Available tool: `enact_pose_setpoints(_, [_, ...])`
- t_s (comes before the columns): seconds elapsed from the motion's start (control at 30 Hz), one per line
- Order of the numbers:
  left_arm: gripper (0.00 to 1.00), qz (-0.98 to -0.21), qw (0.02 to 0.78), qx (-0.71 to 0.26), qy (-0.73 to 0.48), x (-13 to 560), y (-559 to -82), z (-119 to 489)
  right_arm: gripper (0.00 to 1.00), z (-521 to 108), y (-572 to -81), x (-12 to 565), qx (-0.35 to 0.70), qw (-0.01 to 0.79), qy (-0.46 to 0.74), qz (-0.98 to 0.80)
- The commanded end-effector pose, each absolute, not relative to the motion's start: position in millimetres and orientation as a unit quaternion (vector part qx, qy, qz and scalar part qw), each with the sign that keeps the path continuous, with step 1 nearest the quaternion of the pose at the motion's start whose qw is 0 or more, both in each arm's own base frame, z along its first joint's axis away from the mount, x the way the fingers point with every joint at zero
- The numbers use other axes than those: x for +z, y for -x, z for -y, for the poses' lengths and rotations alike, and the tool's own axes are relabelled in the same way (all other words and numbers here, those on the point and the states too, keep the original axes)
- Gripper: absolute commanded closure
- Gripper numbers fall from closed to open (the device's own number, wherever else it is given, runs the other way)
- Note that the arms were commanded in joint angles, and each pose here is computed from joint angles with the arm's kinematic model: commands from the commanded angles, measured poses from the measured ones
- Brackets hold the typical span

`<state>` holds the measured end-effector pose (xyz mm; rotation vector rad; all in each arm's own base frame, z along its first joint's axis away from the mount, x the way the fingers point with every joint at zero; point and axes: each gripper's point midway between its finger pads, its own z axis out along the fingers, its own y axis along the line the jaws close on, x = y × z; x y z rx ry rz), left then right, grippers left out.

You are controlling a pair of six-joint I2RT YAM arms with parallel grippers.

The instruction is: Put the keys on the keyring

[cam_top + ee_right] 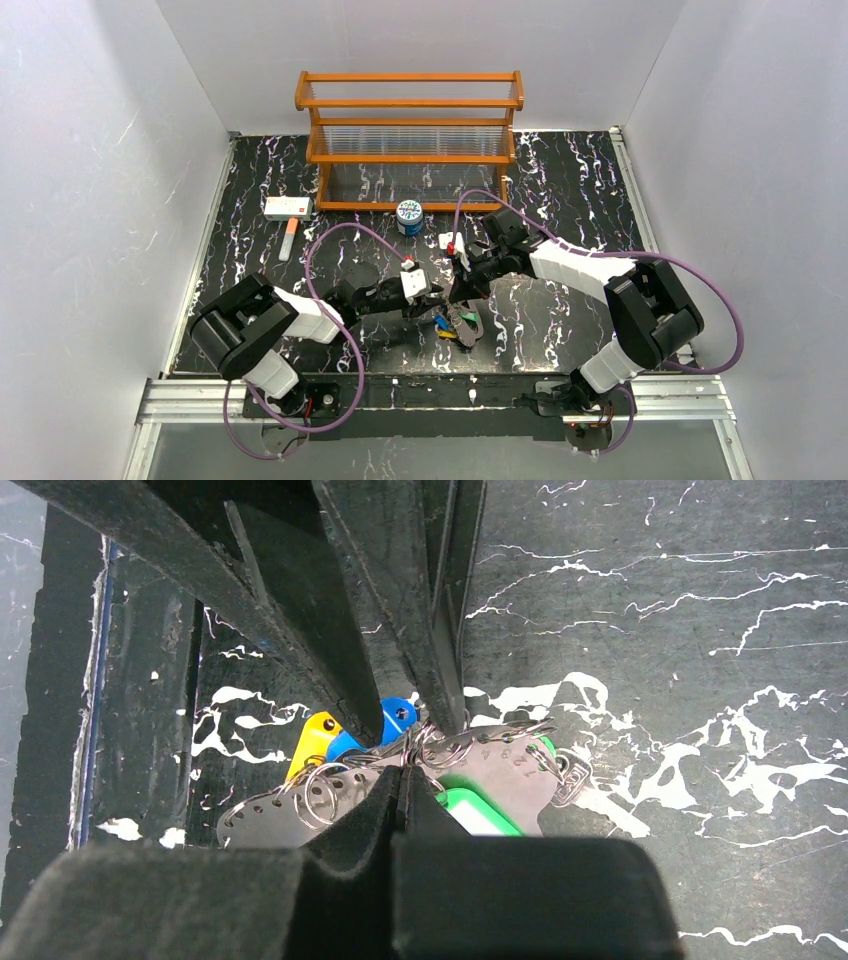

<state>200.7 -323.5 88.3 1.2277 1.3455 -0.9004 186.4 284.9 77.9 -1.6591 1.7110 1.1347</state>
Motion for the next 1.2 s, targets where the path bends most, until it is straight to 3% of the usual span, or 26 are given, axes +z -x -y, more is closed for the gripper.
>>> enact_pose_setpoints(0.0, [0.69,-0.559,0.538,-0.365,-0.515,96,-204,320,0.99,-292,-186,101,0.430,0.273,0.618,-0.599])
enact_pose_setpoints(0.13, [0.65,-0.567,0.532,-0.359,-0.516,95,-201,315,0.99,-293,-186,103,0.431,0.275,0.619,-0.596])
enact_pose_setpoints(0.5, [0.78,-0.567,0.496,-0.383,-0.535,83,-193,323,0.99,-295,-182,113,0.443,0.283,0.623,-0.579])
enact_pose_setpoints(0.87, [0.78,-0.555,0.484,-0.411,-0.537,91,-192,337,0.99,-297,-177,117,0.455,0.286,0.625,-0.566])
enact_pose_setpoints(1.17, [0.65,-0.570,0.519,-0.383,-0.510,104,-198,322,0.99,-297,-183,113,0.440,0.289,0.622,-0.580])
